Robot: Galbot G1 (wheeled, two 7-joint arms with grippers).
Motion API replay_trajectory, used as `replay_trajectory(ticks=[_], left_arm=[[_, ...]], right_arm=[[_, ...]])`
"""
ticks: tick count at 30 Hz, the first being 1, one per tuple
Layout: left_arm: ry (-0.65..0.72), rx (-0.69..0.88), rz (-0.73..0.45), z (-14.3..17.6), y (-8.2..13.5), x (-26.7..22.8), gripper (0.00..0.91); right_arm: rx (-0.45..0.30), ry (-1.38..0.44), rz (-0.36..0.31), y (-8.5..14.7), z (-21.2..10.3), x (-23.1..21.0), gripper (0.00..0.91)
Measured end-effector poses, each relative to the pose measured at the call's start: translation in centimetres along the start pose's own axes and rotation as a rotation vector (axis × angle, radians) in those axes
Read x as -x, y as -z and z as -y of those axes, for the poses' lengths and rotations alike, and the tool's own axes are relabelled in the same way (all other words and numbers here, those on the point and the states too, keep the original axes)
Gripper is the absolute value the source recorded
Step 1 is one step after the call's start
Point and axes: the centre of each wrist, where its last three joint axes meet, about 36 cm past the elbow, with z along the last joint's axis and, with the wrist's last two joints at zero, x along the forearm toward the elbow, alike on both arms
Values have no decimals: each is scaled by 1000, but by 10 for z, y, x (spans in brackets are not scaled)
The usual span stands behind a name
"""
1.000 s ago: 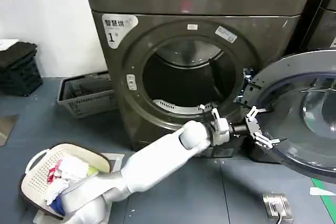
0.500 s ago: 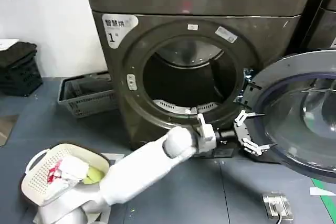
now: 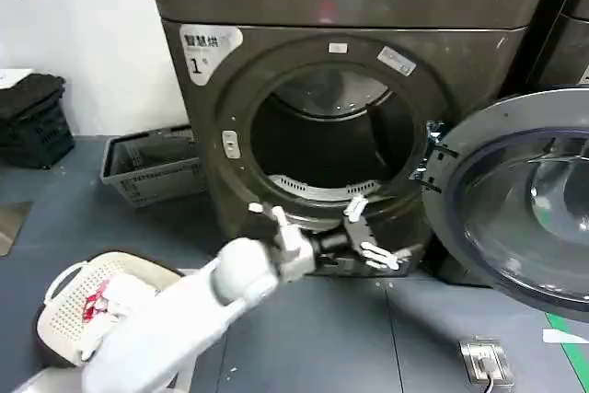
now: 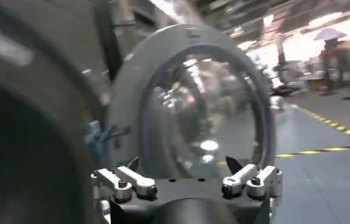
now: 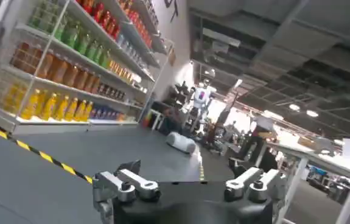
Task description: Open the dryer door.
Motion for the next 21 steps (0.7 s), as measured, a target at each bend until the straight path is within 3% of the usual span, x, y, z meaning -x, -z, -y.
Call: replay_trajectory(ticks=[10, 13, 21], left_arm=[[295, -111, -220, 10, 13, -111, 907], [364, -158, -256, 15, 19, -135, 907], [613, -335, -418, 25, 35, -179, 907]], right_arm=[[-10, -72, -21, -13, 7, 4, 907], [-37, -104, -5, -21, 12, 6, 907], [-54, -172, -53, -44, 27, 10, 907]])
